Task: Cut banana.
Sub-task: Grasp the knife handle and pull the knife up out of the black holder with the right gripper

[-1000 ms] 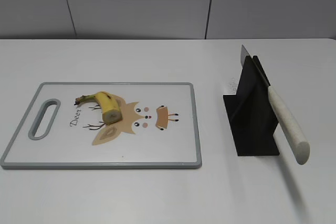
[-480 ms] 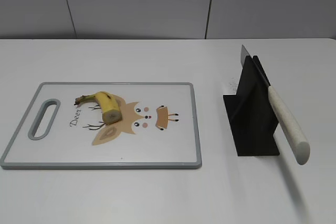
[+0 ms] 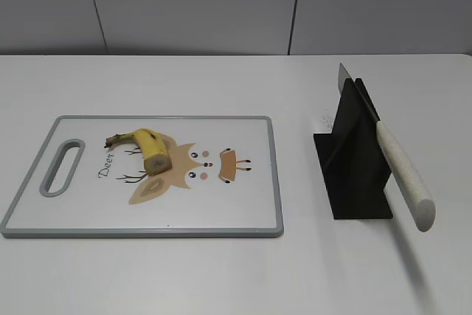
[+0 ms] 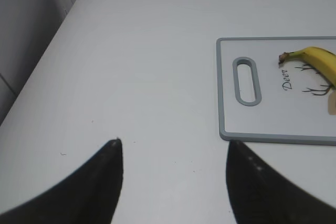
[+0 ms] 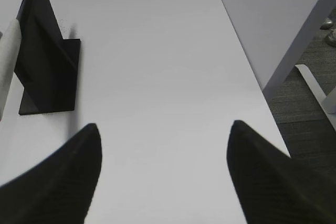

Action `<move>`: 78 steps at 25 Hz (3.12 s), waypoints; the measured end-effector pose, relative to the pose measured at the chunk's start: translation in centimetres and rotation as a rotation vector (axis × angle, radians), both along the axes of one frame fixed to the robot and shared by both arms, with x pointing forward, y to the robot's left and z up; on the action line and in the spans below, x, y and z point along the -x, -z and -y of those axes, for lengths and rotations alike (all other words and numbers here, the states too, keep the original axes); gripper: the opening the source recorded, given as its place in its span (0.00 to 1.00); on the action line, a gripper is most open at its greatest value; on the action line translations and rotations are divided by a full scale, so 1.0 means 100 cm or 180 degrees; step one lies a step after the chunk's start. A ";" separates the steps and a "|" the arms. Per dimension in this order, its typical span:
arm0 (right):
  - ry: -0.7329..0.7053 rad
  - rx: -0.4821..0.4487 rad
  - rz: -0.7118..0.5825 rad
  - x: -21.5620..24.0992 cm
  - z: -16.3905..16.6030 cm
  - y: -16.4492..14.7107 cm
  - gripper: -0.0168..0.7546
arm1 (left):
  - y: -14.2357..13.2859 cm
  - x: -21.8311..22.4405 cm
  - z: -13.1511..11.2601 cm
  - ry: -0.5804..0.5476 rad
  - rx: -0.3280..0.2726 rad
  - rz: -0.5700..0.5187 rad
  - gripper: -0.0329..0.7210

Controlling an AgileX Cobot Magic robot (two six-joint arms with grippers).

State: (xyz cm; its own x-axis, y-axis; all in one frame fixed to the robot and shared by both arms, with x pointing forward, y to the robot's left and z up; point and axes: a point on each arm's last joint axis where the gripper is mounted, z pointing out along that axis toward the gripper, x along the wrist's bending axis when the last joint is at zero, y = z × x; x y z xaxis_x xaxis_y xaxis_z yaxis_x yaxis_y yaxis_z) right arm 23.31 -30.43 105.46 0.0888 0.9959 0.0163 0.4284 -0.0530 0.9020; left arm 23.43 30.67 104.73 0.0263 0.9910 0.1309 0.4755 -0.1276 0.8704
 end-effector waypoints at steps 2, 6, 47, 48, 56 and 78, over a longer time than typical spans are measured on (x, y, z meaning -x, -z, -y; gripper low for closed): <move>0.0000 0.0000 0.0000 0.000 0.000 0.000 0.76 | 0.000 0.000 0.000 0.0000 0.0000 0.0000 0.82; 0.0000 0.0000 0.0000 0.000 0.000 0.000 0.76 | 0.000 0.000 0.000 0.0000 0.0000 0.0000 0.82; -0.0806 0.0015 -0.2436 -0.163 -0.059 -0.042 0.76 | 0.000 0.000 0.000 0.0000 0.0000 -0.0008 0.82; -0.0809 -0.0038 -0.2460 -0.167 -0.062 -0.043 0.76 | 0.000 0.000 0.000 0.0000 0.0000 -0.0008 0.82; -0.1029 -0.0195 -0.2772 -0.205 -0.095 -0.038 0.76 | 0.000 0.000 0.000 0.0000 0.0000 -0.0008 0.82; -0.0792 0.0185 -0.3473 -0.262 -0.140 0.052 0.76 | 0.000 0.000 0.000 0.0000 0.0000 -0.0008 0.82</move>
